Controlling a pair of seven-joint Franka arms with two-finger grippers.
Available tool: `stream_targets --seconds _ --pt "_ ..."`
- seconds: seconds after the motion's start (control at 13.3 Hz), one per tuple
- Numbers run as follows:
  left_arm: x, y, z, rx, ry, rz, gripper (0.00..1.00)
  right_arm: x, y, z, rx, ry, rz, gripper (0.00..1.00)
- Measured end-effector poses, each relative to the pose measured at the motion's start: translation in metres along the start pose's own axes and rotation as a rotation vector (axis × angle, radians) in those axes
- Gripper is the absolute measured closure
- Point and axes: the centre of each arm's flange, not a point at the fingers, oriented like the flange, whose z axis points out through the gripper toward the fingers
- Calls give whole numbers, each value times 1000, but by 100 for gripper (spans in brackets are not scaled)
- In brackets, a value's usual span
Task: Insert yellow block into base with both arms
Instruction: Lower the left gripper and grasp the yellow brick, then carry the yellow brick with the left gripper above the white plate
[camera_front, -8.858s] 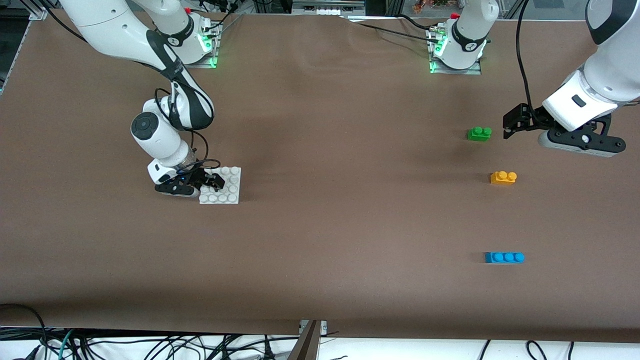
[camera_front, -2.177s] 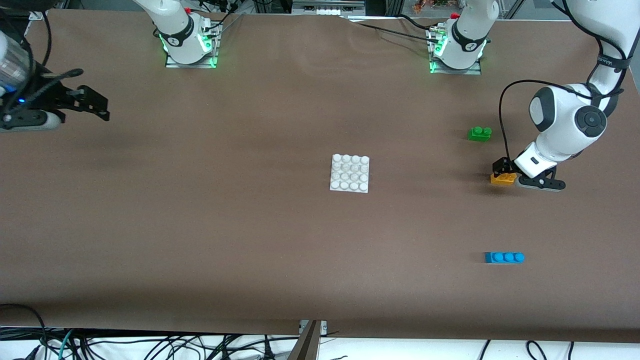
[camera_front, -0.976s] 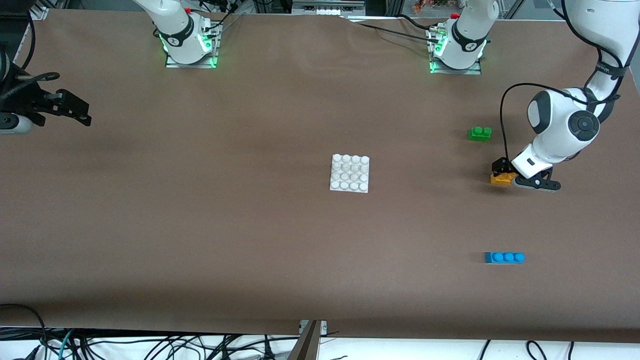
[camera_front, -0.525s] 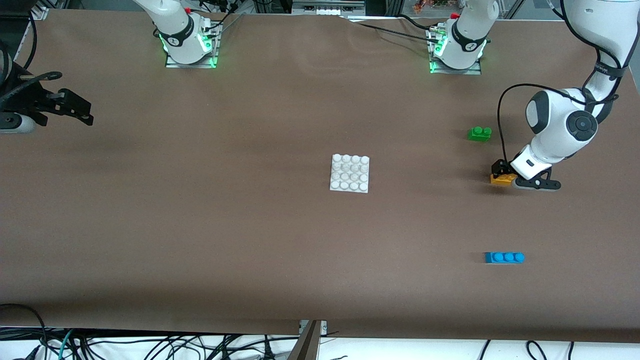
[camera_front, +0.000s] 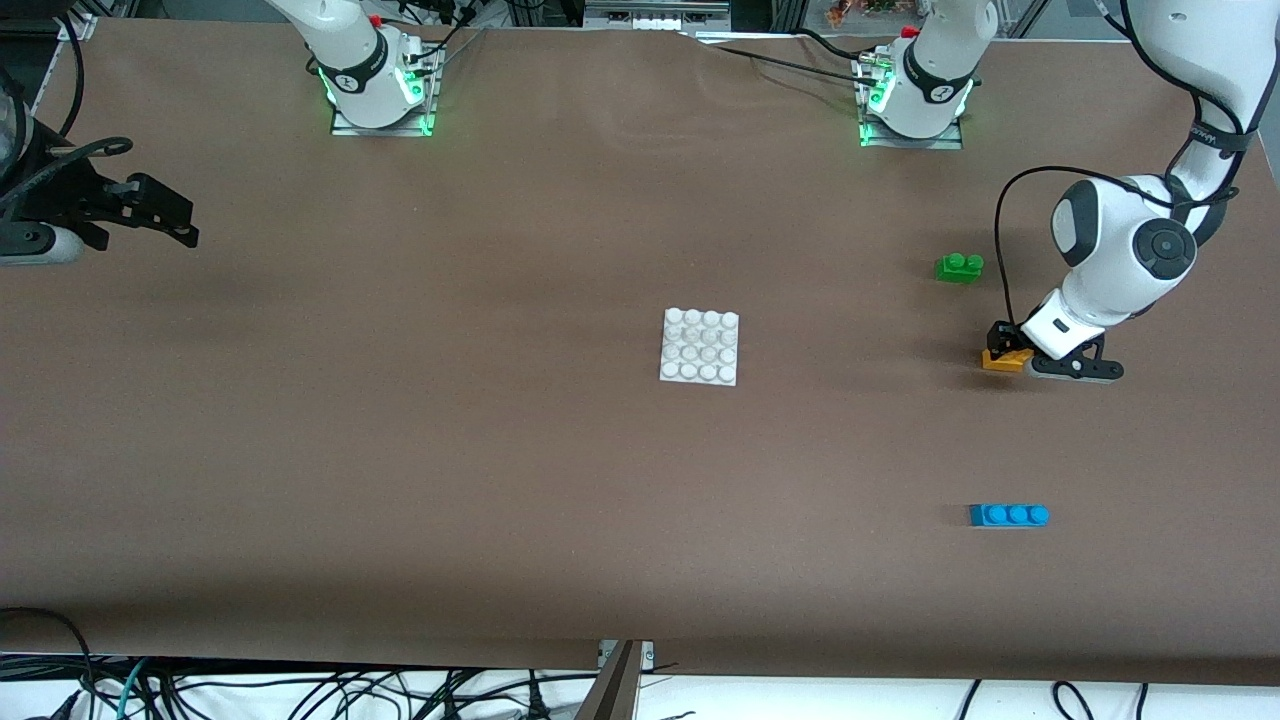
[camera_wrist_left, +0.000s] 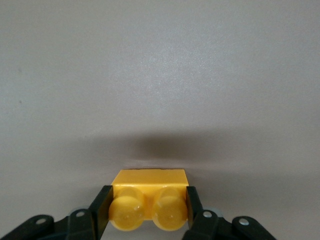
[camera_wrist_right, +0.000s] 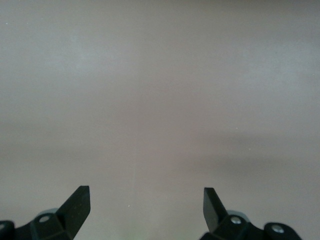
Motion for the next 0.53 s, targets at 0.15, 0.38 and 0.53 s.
stream_targets --seconds 0.15,0.38,0.53 --pt "1 1 -2 1 4 1 37 0 0 0 4 0 0 0" --pt "11 15 -26 4 2 33 37 0 0 0 4 0 0 0" --pt "25 38 -58 8 -19 69 37 0 0 0 4 0 0 0"
